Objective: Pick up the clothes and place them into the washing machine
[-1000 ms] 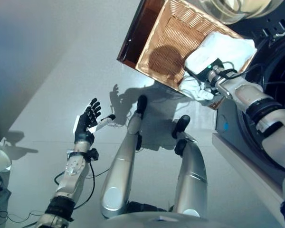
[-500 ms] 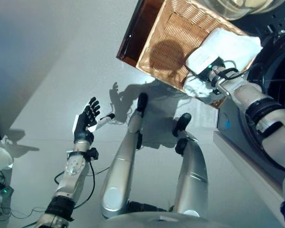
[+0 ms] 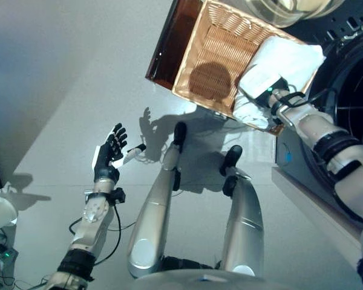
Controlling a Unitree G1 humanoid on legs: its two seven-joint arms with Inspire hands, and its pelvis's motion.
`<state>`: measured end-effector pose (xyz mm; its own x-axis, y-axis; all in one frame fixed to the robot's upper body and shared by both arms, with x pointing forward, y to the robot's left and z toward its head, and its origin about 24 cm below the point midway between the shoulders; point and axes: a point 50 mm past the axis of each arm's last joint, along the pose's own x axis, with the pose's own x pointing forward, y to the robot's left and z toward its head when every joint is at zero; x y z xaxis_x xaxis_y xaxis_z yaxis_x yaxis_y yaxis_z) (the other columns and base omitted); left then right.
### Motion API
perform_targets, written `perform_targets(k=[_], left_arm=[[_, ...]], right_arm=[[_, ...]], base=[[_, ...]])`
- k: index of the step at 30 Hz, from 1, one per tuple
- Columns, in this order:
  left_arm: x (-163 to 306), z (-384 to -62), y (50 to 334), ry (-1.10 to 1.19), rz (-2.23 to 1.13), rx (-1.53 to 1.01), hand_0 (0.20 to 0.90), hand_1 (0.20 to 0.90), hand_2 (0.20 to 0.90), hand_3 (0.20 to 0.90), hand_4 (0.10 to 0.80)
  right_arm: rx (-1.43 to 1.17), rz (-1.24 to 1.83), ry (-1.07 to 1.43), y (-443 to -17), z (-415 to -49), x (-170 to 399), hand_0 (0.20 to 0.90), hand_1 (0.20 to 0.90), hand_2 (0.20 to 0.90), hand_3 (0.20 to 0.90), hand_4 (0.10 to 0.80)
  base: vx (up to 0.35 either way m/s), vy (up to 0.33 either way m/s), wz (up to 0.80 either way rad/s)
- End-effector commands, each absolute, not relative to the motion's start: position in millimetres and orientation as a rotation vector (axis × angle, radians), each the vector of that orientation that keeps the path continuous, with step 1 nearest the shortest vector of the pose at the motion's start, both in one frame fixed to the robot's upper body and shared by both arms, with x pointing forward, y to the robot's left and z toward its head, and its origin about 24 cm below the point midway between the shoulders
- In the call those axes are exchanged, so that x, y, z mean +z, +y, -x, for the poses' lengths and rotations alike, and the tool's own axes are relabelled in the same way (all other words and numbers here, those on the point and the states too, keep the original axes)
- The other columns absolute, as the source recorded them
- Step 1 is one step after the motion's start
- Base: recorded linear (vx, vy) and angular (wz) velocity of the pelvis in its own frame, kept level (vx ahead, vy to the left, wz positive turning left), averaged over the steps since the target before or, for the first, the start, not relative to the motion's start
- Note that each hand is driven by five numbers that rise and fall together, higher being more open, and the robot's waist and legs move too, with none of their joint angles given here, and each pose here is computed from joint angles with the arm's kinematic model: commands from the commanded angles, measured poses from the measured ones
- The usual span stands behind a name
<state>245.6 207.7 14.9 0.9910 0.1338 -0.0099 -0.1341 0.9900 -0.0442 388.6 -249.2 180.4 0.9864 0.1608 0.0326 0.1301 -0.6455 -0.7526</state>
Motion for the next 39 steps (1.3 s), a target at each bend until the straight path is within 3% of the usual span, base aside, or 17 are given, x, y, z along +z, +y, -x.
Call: perform_targets(k=[1,26,39], left_arm=[[21.2,-234.4,215.2,-0.066,0.063,0.201,0.900,0.900,0.900,0.900,0.800],[-22.7,-217.0,214.4,0.137,0.038,0.224,0.900,0.900,0.900,0.900,0.800],[-49.6,-204.5,217.3,0.276,-0.034,0.216,0.900,0.900,0.900,0.900,0.800]], right_arm=[[-0.335,2.091,-0.268,-286.8,-374.3,240.5,0.200,0.200,0.200,0.200,0.300],[-0.399,0.658,-0.370,-247.0,-331.0,144.3,0.200,0.200,0.200,0.200,0.300],[-0.376,0.525,-0.395,-251.6,-318.9,145.1,0.200,0.200,0.200,0.200,0.300]], base=[[0.011,0.018,-0.10],[0.061,0.018,-0.10],[0.085,-0.014,-0.01]])
